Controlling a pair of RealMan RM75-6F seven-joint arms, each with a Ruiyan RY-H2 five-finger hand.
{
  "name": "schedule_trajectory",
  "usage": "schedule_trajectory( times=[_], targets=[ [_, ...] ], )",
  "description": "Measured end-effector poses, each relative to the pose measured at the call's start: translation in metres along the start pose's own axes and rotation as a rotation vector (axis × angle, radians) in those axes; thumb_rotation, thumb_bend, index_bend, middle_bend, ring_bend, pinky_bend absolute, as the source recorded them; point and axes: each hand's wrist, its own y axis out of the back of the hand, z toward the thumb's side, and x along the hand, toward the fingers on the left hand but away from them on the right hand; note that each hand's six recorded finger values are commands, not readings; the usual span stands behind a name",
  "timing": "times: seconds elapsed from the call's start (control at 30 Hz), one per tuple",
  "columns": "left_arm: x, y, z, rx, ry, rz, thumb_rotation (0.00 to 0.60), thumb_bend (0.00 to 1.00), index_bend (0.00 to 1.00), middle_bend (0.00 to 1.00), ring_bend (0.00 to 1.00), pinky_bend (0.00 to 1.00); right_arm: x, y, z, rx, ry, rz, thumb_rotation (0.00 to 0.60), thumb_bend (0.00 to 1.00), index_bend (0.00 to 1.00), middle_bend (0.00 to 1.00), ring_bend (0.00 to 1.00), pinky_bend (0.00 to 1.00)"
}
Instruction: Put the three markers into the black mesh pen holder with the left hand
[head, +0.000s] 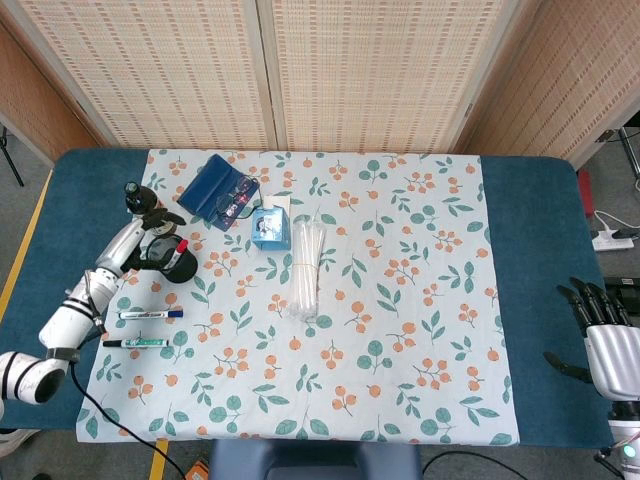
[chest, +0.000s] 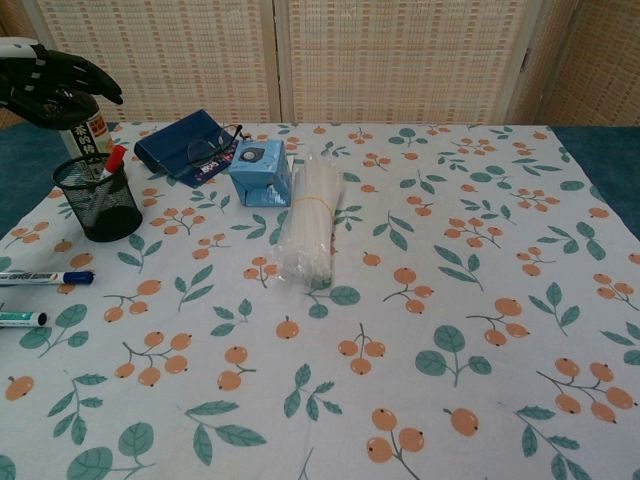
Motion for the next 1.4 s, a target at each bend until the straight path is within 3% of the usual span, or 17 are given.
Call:
schedule_trajectory(
  times=[0.13,0.23,0.37,0.47,0.6,0.77,1.07,1.4],
  targets=[
    [-0.027,-0.019,0.015,0.203,-0.072,0.061,0.6,0.43,0.34,0.35,0.16,0.21,-0.001,0.0,-0.001,-0.007,-0.001,0.0,0.6,0.0,0.15,0.06,0.08,0.15],
    [-0.053,-0.033,0.023,0.411,-0.098,0.155,0.6,0.43,0.35,0.35,0.16,0.21,0.0,0.0,-0.001,-0.009,0.005,-0.003,0.6,0.0,0.15,0.06,0.08,0.15],
    [-0.096,-0.06,0.019,0.657,-0.036,0.286,0.6,0.42,0.33,0.33,0.16,0.2,0.0,0.001,0.001,-0.006,0.013,-0.004,0.6,0.0,0.15,0.06,0.08,0.15],
    [-0.127,-0.087,0.007,0.737,0.067,0.341,0.6,0.42,0.31,0.31,0.16,0.2,0.001,0.002,0.002,-0.007,0.016,-0.01,0.6,0.0,0.15,0.06,0.08,0.15],
    [-0.155,-0.121,-0.016,0.791,0.206,0.345,0.6,0.42,0.3,0.31,0.16,0.19,0.001,0.001,0.001,-0.007,0.013,-0.007,0.6,0.0,0.15,0.06,0.08,0.15],
    [-0.169,-0.136,-0.04,0.826,0.306,0.317,0.6,0.42,0.29,0.28,0.15,0.18,0.0,-0.003,0.002,-0.005,0.017,0.011,0.6,0.0,0.15,0.06,0.08,0.15],
    [-0.166,-0.149,-0.05,0.839,0.341,0.247,0.6,0.4,0.28,0.25,0.13,0.17,-0.001,-0.007,0.004,-0.002,0.021,0.019,0.6,0.0,0.15,0.06,0.08,0.15],
    [-0.161,-0.163,-0.065,0.82,0.372,0.218,0.6,0.4,0.28,0.26,0.12,0.16,-0.002,-0.007,0.004,-0.004,0.022,0.023,0.6,0.0,0.15,0.06,0.08,0.15]
  ],
)
